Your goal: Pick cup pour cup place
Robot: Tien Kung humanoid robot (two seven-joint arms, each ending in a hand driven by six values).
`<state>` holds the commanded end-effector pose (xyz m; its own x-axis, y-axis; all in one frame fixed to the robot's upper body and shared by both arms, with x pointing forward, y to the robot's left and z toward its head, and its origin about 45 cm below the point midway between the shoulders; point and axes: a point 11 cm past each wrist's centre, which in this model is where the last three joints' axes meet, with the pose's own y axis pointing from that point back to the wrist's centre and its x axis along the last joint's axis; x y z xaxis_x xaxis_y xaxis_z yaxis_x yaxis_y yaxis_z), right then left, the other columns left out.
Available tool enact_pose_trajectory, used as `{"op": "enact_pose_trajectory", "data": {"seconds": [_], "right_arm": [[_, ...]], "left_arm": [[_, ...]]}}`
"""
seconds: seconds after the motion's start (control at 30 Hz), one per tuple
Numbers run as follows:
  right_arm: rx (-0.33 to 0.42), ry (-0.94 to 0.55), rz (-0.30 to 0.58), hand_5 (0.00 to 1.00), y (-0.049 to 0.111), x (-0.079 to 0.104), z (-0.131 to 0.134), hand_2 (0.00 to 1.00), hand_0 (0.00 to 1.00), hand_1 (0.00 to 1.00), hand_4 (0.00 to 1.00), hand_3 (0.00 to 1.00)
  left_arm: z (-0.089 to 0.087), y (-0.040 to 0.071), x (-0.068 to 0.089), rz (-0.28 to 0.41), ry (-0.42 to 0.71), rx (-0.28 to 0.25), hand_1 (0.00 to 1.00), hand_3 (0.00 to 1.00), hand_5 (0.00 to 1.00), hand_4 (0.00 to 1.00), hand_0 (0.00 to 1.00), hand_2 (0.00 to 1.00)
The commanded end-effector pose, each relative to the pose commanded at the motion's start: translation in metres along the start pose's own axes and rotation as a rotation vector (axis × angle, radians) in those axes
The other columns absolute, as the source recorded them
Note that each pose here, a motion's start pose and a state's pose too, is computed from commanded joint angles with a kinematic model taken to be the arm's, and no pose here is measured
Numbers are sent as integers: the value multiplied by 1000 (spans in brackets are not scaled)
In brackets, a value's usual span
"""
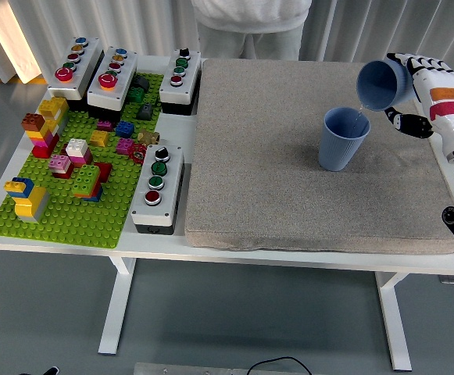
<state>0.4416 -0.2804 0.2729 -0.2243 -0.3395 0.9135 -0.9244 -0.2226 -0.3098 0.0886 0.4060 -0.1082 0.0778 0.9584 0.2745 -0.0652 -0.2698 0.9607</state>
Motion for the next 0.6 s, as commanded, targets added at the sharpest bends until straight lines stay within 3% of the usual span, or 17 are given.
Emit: {"op": "enact_pose_trajectory", "data": {"seconds": [0.6], "right_arm": [[6, 23, -2, 2, -1, -1, -3, 544, 848, 660, 513, 584]], "left_arm": [[0, 0, 0, 0, 2, 0, 777, 662, 932, 545, 746, 837]]}}
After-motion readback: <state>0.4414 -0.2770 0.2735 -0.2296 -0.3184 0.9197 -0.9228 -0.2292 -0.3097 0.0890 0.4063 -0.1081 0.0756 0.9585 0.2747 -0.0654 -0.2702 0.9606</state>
